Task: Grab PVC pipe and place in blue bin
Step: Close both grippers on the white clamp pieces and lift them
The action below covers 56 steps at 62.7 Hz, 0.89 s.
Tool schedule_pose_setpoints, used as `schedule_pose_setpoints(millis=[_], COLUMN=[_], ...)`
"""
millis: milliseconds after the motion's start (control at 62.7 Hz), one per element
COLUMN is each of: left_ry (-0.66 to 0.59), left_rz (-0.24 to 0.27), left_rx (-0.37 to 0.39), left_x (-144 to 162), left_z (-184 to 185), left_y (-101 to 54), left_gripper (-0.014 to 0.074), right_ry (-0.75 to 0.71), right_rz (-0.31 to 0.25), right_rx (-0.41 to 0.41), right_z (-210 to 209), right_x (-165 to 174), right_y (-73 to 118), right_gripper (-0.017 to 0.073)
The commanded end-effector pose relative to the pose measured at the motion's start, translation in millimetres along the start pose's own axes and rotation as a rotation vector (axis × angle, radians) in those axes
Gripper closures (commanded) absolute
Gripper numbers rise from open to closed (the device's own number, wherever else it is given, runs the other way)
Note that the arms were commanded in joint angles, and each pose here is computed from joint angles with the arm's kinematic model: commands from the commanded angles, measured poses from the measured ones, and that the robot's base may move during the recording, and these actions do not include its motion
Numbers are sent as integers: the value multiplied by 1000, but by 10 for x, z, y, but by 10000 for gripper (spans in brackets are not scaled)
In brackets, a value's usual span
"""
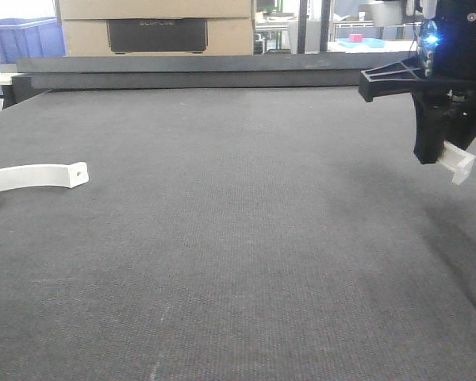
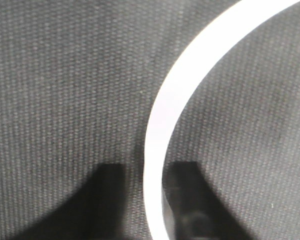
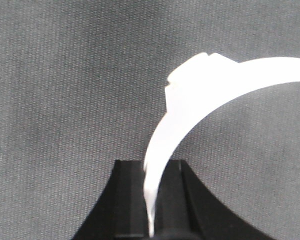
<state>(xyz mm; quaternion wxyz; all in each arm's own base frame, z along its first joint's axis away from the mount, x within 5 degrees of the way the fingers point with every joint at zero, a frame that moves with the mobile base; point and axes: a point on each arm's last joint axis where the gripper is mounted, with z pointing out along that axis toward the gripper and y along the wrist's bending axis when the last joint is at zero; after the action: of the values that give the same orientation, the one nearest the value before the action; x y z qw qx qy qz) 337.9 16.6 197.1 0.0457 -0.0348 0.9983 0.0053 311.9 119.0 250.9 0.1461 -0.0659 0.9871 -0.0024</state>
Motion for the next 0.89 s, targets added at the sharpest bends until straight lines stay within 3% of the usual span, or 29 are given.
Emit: schedule_pose_setpoints(millis=[0,32,255,494,685,877], left_ry=[13,13,9,-86,-266,-490], left_rz=[-16,-16,-16,-25,-28,-41], left_rx=[9,9,9,26,37,72], left_x=[1,1,19,82,162,274], left_z=[28,28,-33,-365,-794,-1245], left_y=[-6,-6,-5,-13,-11,-29], left_gripper=[666,708,704,704,704,704], right_ry=[-17,-17,-15,-18,-57,-206], right_rz=[-7,-7,-7,-6,-4,-33], right_rx=[9,9,9,9,0,24], right_z=[-43,-43,-43,-60,-182,-494], right_x=[-9,-9,-8,-5,2,-10], right_y=[-13,-13,-14,-17,-31,-110], right_gripper=[718,718,718,718,718,718])
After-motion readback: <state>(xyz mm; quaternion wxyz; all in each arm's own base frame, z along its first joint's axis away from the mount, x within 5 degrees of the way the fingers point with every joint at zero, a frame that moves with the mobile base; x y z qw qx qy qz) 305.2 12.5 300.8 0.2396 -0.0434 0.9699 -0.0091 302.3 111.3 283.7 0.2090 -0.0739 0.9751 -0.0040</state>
